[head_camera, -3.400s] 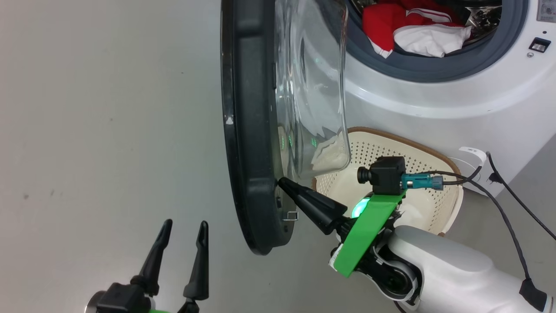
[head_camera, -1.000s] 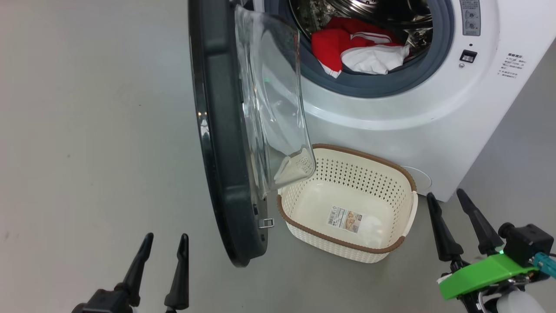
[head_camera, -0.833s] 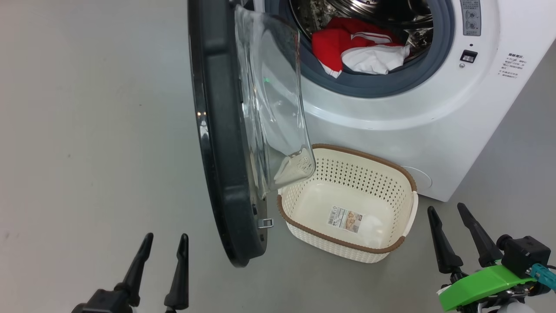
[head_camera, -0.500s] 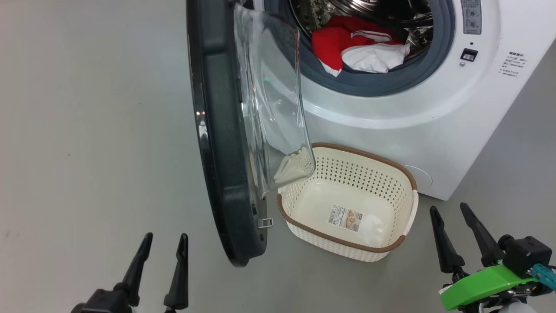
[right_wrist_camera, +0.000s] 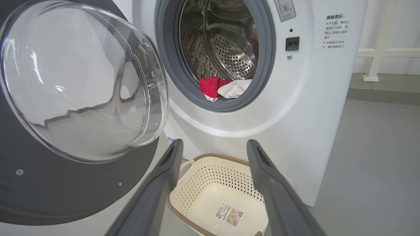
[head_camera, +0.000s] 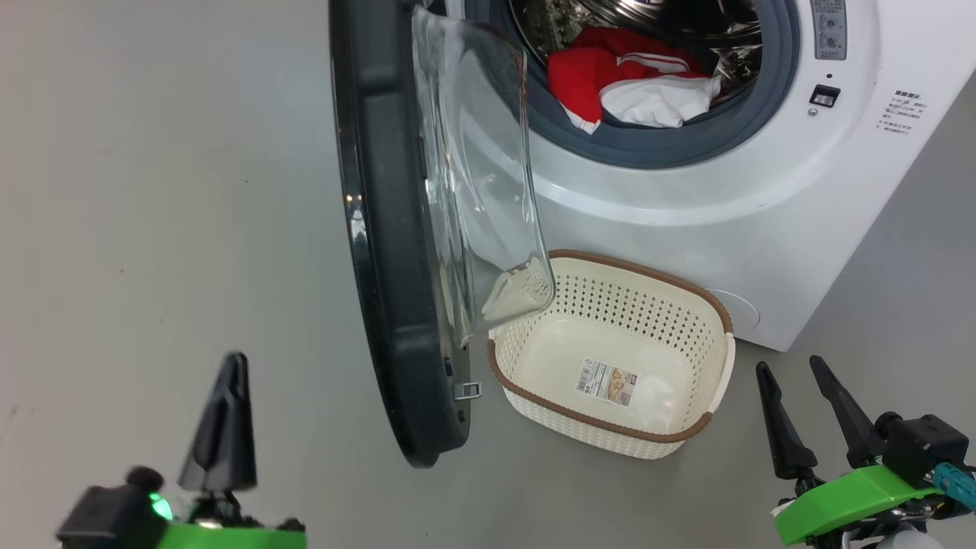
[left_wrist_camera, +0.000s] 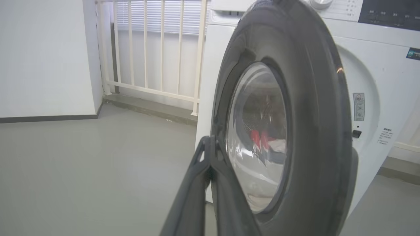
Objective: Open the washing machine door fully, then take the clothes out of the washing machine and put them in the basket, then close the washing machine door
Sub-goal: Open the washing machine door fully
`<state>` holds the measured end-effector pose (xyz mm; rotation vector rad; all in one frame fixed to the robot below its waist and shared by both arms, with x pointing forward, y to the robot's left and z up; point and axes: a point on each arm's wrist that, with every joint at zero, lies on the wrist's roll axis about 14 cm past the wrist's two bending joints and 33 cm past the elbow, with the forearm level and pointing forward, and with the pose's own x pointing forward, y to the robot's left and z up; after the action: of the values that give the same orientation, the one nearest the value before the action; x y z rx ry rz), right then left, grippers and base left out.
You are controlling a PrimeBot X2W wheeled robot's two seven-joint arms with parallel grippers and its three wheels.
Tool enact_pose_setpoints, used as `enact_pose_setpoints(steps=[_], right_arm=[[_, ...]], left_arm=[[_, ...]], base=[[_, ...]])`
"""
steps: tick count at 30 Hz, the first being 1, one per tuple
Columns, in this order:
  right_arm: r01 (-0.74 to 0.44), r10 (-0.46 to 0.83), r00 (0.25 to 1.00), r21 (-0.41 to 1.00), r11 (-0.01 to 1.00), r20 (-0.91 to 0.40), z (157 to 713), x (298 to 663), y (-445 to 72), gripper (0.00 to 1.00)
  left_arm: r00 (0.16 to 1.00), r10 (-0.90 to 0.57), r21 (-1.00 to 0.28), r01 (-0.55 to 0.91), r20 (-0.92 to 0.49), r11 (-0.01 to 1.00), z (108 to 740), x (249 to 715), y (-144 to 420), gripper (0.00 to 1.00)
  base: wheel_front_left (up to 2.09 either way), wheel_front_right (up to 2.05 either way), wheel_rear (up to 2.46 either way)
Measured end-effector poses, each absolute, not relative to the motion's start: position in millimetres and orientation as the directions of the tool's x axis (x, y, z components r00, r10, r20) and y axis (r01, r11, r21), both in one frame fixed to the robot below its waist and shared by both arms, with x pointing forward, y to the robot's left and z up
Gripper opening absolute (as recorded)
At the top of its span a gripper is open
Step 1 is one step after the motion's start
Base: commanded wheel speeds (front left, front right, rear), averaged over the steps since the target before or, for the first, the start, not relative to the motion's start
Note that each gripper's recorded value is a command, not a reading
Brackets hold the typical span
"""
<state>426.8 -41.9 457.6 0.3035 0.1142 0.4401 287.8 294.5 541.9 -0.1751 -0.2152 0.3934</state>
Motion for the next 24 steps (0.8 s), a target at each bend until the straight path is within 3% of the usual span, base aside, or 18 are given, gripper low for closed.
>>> enact_pose_setpoints(steps=[5, 10, 18, 24], right_arm=[[-0.408, 0.439, 0.897, 0.293, 0.865, -0.045, 457.0, 426.8, -42.4, 1.0], [-0.405, 0.437, 0.898, 0.291, 0.867, -0.05, 455.0, 427.5, -44.5, 1.0], [-0.405, 0.435, 0.898, 0.269, 0.874, -0.062, 450.0, 428.8, -48.6, 1.0], [-0.398, 0.428, 0.901, 0.267, 0.878, -0.066, 448.3, 428.8, -51.9, 1.0]], left_arm=[[0.854, 0.376, -0.228, -0.31, 0.359, 0.923, 604.7, 292.9, 291.0, 0.0], [0.847, 0.247, -0.219, -0.159, 0.471, 0.963, 642.9, 301.6, 247.0, 0.0], [0.922, 0.059, -0.252, 0.043, 0.382, 0.967, 612.0, 322.9, 177.5, 0.0], [0.974, 0.029, -0.313, 0.045, 0.227, 0.949, 560.3, 331.1, 165.3, 0.0]], base=[[0.0, 0.0, 0.0], [0.0, 0.0, 0.0], [0.0, 0.0, 0.0], [0.0, 0.0, 0.0]])
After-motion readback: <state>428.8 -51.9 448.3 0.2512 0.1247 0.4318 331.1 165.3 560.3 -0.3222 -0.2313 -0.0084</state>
